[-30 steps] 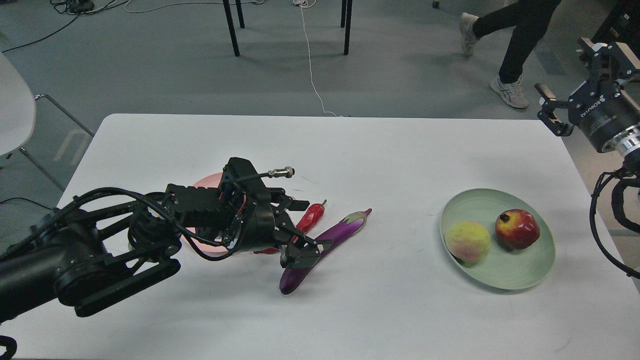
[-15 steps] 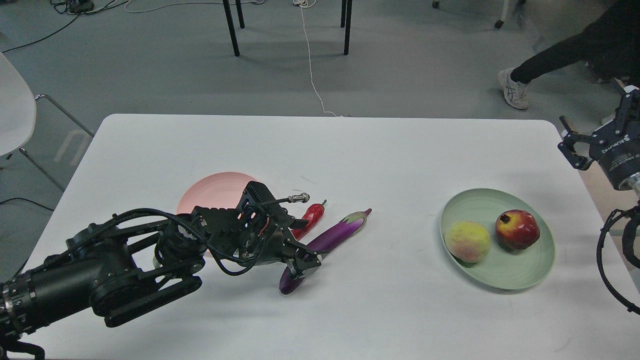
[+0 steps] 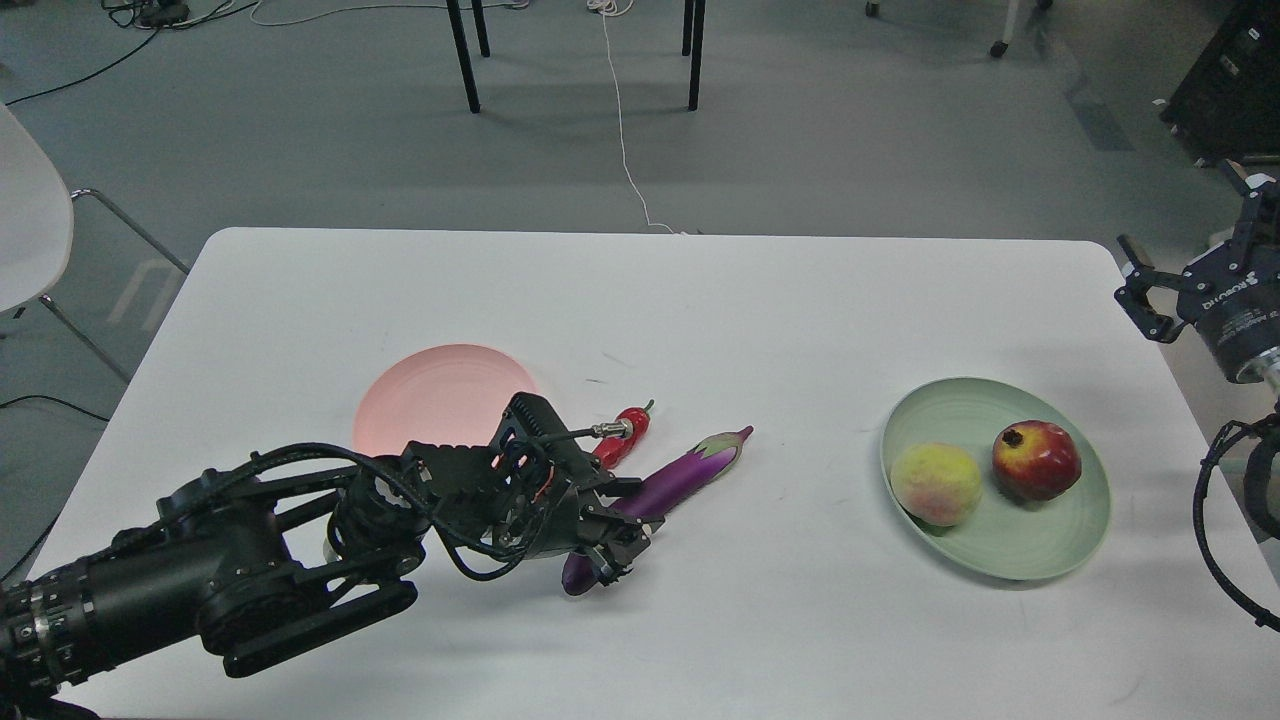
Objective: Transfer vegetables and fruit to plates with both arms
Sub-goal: 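Carry the eggplant onto the pink plate and release it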
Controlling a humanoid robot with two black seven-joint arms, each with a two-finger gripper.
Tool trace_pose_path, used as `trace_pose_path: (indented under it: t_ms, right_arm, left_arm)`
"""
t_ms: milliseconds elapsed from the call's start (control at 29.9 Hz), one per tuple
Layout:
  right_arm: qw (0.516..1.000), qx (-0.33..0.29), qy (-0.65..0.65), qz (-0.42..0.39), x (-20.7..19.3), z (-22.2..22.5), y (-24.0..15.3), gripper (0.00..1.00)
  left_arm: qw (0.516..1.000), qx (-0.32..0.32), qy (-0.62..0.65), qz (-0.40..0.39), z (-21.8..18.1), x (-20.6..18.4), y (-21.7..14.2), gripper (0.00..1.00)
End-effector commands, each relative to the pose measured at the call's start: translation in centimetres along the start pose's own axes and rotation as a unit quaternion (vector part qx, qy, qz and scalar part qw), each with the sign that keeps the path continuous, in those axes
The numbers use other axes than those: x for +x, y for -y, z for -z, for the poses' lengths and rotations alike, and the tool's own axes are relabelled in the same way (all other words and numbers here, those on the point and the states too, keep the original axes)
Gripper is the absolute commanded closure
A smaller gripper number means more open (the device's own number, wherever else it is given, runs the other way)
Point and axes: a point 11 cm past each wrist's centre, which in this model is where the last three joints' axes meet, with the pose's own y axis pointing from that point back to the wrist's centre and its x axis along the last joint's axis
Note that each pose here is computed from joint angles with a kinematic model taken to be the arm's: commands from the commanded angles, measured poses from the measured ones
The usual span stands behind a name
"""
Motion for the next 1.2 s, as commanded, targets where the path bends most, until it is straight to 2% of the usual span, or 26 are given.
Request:
trace_pose_path:
  t_ms: [0,67,267,535,735,835,902,935,1069,1169]
  right_arm:
    - [1.0,0.001,0.0,0.0,0.0,0.0,0.0,0.02]
    - [1.0,0.0,-0.001,-0.001,0.1,0.1,0.0,0.02]
    - [1.0,0.0,-0.002,-0.001,0.1,0.1,0.0,0.02]
    - [1.0,0.003,-0.001,0.005,-0.3,0.3,0.3,0.02]
    - [1.0,0.002,-0.001,0.007,-0.5,0.2,0.4,0.02]
    - [1.0,0.001,-0.002,0.007,-0.4,0.2,0.3,0.02]
    - [1.0,0.001,-0.003,0.008,-0.4,0.4,0.3,0.02]
    - [1.0,0.001,-0.005,0.007,-0.3,0.5,0.3,0.02]
    - [1.0,0.002,-0.007,0.006,-0.2,0.6,0.2,0.02]
    - [1.0,0.001,-0.008,0.006,-0.2,0.6,0.2,0.02]
  left_arm:
    - [1.0,0.009,0.004,-0.004,0.5,0.4,-0.5,0.83]
    - [1.0,0.013,0.006,-0.016,0.9,1.1,-1.2,0.85]
    - [0.997,0.057,0.02,-0.055,3.9,2.6,-7.0,0.86]
    - [0.99,0.131,-0.021,-0.045,9.5,-0.5,-12.9,0.86]
    - [0.983,0.173,-0.057,-0.01,12.7,-3.7,-13.5,0.84]
    - [0.982,0.176,-0.065,-0.007,12.7,-4.3,-13.3,0.71]
    - [0.982,0.178,-0.065,-0.007,12.7,-4.3,-13.2,0.53]
    - [0.982,0.176,-0.065,-0.007,12.7,-4.3,-13.1,0.47]
    - [0.983,0.17,-0.064,-0.011,12.3,-4.1,-12.7,0.34]
    - [0.983,0.17,-0.064,-0.01,12.4,-4.0,-12.7,0.27]
